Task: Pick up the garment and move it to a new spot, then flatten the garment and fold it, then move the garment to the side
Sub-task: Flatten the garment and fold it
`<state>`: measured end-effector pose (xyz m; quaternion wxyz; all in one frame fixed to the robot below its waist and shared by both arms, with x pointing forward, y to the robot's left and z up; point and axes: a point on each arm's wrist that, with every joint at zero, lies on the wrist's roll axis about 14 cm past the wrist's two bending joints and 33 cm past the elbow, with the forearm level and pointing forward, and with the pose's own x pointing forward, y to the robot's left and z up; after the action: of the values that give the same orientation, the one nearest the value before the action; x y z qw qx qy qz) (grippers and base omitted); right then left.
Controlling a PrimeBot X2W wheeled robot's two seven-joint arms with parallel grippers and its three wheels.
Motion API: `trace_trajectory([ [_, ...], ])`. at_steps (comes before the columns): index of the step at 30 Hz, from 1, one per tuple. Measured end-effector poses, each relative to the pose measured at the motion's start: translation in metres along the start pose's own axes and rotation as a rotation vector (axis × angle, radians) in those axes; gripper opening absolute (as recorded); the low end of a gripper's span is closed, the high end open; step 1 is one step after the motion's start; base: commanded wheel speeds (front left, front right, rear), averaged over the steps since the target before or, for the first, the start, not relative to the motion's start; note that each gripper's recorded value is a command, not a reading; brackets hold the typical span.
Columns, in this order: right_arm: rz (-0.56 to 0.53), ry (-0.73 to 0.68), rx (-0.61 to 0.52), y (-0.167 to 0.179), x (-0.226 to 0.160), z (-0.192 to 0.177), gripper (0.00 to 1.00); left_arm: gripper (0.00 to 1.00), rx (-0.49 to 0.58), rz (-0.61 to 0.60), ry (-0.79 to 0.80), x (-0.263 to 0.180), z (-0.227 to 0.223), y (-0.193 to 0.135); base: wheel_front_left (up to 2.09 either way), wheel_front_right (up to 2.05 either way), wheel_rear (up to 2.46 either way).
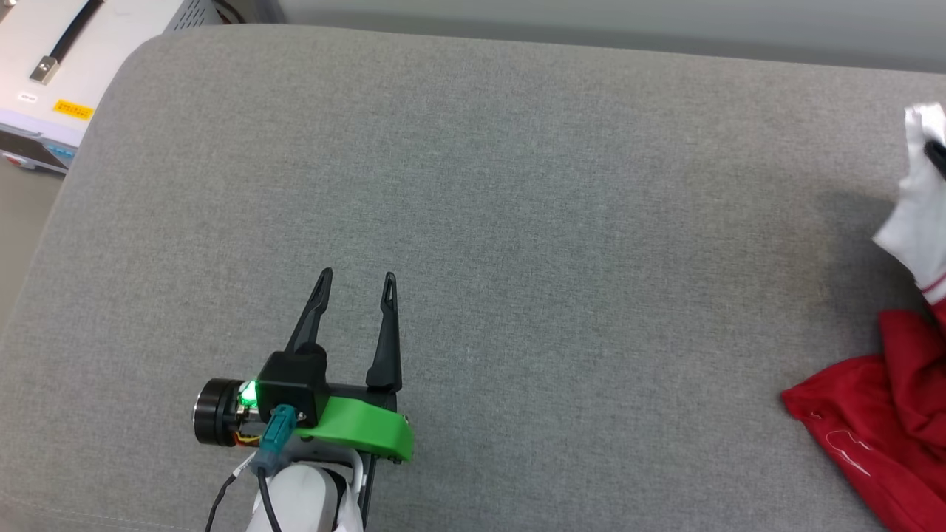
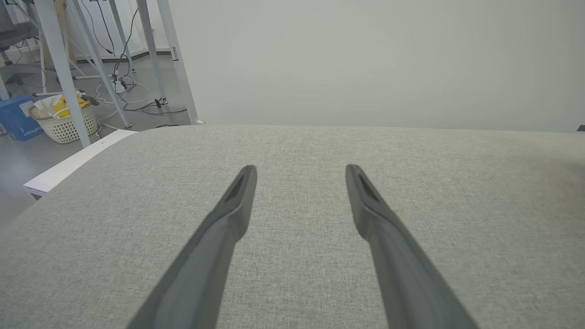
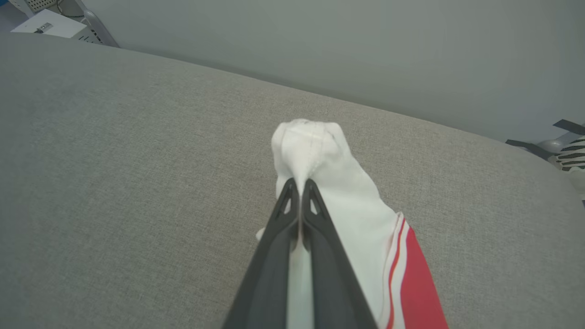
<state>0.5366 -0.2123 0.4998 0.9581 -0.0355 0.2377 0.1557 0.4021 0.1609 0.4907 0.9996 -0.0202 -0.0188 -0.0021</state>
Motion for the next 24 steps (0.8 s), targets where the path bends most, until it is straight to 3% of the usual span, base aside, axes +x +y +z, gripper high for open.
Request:
trace_trajectory([
  [4, 0.048, -0.125, -0.044, 0.021, -0.008, 0.039, 0.00, 1.00, -0.001, 0.002, -0.012, -0.004, 0.005, 0.000, 0.00, 0.00, 0.00],
  [13, 0.264, -0.251, -0.142, 0.128, 0.019, 0.085, 0.00, 1.00, 0.014, 0.054, -0.018, -0.013, 0.009, 0.018, 0.00, 0.00, 0.00],
  [18, 0.420, -0.226, -0.190, 0.202, 0.035, 0.077, 0.00, 1.00, 0.015, 0.086, -0.009, -0.016, 0.007, 0.027, 0.00, 0.00, 0.00],
  [24, 0.592, -0.092, -0.311, 0.281, 0.048, 0.018, 0.00, 1.00, 0.007, 0.112, 0.014, -0.017, 0.000, 0.033, 0.00, 0.00, 0.00],
])
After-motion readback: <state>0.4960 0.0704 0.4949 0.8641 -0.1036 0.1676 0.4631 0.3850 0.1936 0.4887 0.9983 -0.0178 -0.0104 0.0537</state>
